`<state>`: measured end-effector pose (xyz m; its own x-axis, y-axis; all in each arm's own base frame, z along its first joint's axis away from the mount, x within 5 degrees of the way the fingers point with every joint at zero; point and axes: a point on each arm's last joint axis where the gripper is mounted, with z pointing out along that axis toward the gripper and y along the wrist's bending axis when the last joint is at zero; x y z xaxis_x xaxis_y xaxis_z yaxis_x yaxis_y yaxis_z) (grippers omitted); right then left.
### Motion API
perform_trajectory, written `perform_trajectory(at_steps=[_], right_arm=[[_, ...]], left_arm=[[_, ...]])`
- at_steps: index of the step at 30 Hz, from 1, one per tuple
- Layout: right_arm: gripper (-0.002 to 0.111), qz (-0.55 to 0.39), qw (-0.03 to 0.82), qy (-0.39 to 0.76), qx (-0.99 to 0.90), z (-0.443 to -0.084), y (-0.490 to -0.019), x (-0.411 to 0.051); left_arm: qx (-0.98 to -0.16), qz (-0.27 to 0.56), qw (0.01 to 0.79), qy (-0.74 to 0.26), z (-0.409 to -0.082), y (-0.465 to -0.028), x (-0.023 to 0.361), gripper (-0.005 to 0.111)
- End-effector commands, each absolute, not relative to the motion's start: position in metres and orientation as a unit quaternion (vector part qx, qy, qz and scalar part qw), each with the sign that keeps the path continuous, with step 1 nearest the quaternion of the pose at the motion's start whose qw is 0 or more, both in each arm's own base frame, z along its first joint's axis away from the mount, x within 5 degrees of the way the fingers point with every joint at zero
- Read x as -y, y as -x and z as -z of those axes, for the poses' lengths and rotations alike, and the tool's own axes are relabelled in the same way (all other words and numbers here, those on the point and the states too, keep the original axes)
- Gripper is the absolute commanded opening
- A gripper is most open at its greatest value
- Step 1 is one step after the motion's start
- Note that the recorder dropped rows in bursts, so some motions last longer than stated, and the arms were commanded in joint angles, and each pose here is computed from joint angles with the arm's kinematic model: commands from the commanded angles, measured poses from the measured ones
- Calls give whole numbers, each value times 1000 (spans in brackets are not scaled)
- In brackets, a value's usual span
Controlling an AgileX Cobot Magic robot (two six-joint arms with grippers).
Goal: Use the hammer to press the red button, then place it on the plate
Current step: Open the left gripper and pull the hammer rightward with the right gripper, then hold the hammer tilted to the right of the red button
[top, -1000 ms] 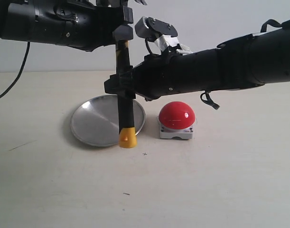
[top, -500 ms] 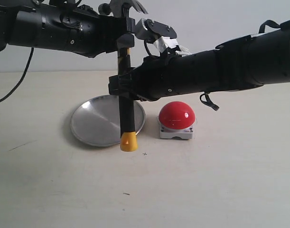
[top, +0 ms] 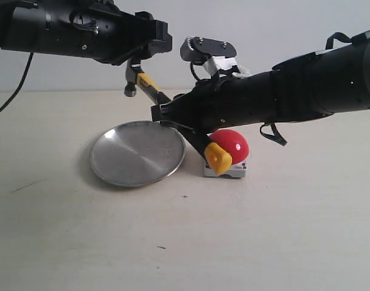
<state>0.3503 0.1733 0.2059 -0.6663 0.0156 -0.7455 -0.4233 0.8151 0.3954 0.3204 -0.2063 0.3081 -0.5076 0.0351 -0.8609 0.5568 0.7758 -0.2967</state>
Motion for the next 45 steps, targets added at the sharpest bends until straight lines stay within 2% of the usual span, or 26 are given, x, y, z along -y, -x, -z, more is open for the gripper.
perform_trajectory(at_steps=[1, 4, 8, 9, 12, 19, 30, 34, 39, 45], right_arm=[[0, -243, 434, 83, -863, -230, -354, -162], [0, -229, 455, 73, -858, -244, -352, -157], [0, -229, 487, 70, -840, -272, -342, -151], [0, -231, 492, 70, -836, -277, -339, -149], [0, -233, 508, 69, -826, -292, -326, -144], [0, -214, 528, 61, -819, -306, -293, -126], [0, -262, 508, 89, -816, -300, -270, -128], [0, -271, 500, 99, -816, -296, -266, -129], [0, -234, 509, 92, -823, -294, -261, -120], [0, -219, 519, 99, -820, -294, -243, -111]], left_arm=[[-806, 280, 478, -207, -328, -310, 202, 53], [-801, 287, 478, -216, -335, -300, 198, 44], [-802, 272, 484, -218, -333, -282, 185, 4], [-801, 260, 492, -219, -332, -278, 181, 1], [-795, 218, 522, -221, -329, -264, 165, 0], [-750, 128, 638, -119, -327, -213, 108, 0], [-611, 138, 779, -22, -329, -97, 25, 0], [-573, 146, 806, -20, -320, -72, 11, 0], [-543, 139, 827, -46, -301, -57, 6, 0], [-507, 98, 850, -100, -274, -44, 4, 0]])
